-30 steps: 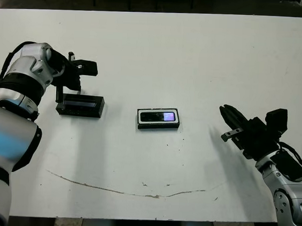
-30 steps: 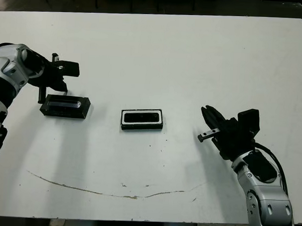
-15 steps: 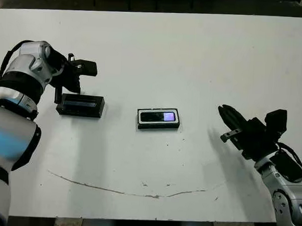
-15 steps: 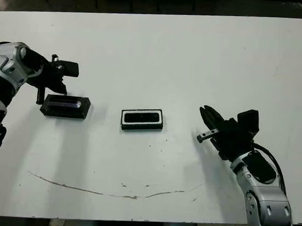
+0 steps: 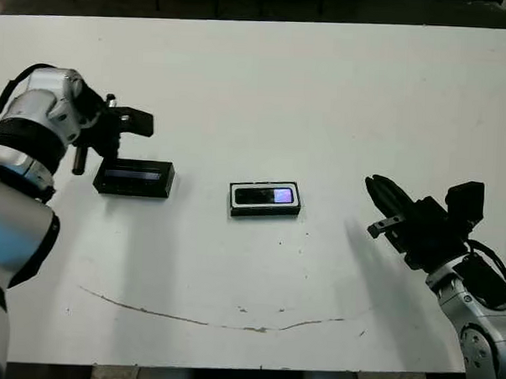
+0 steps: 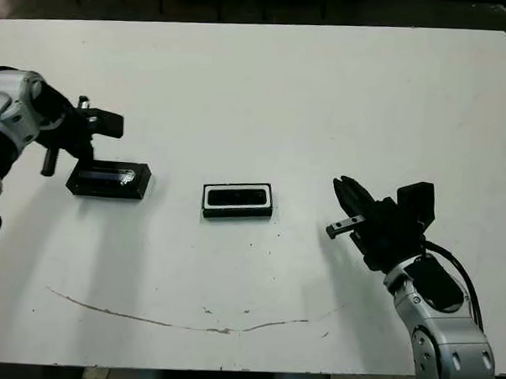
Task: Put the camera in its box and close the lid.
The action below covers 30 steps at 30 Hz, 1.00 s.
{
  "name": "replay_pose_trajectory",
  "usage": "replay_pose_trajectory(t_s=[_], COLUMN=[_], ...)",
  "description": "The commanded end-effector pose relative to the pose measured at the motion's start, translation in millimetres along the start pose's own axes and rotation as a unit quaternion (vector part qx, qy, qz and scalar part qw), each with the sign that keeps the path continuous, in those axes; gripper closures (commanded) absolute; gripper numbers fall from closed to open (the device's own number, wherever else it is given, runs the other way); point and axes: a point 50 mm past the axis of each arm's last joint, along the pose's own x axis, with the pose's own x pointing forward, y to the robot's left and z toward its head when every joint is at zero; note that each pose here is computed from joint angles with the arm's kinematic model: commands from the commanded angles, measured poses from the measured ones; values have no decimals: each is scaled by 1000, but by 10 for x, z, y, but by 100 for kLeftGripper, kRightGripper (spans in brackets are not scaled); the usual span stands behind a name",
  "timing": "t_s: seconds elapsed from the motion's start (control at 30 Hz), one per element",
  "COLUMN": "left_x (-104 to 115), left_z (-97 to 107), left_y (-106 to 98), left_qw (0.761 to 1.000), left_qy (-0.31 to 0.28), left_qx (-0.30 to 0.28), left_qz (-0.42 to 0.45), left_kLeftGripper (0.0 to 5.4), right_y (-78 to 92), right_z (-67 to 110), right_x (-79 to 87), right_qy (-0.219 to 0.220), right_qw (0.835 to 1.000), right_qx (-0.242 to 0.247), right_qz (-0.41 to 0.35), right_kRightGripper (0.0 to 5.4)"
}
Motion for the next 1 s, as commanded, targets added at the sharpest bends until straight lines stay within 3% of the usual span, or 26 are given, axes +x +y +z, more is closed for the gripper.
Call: replay_pose_trajectory(t_s=[0.03,0.23,0.4,0.7,1.0], left_x=[216,233,229,258,253], left_z=[-135,-189,-151,10,90], left_y=[-208,-247,-254,-352,-525], left_qw=[999,997,998,993,986], left_qy=[18,20,6,-82,-107], left_qx=[-3,-33,-9,21,38], left_qz=[-48,-68,-65,-86,-120], left_kLeftGripper=[540,540,540,540,540], right_y=[-17,-8,-3,32,11], right_z=[-57,-34,-22,-16,-30], right_x=[-11,-14,-12,-3,2], right_qy=[8,7,6,17,1], right_qw=[1000,1000,1000,1000,1000], right_qx=[7,3,0,-2,16], right_qz=[6,5,10,3,15], right_kRightGripper=[538,538,538,538,538])
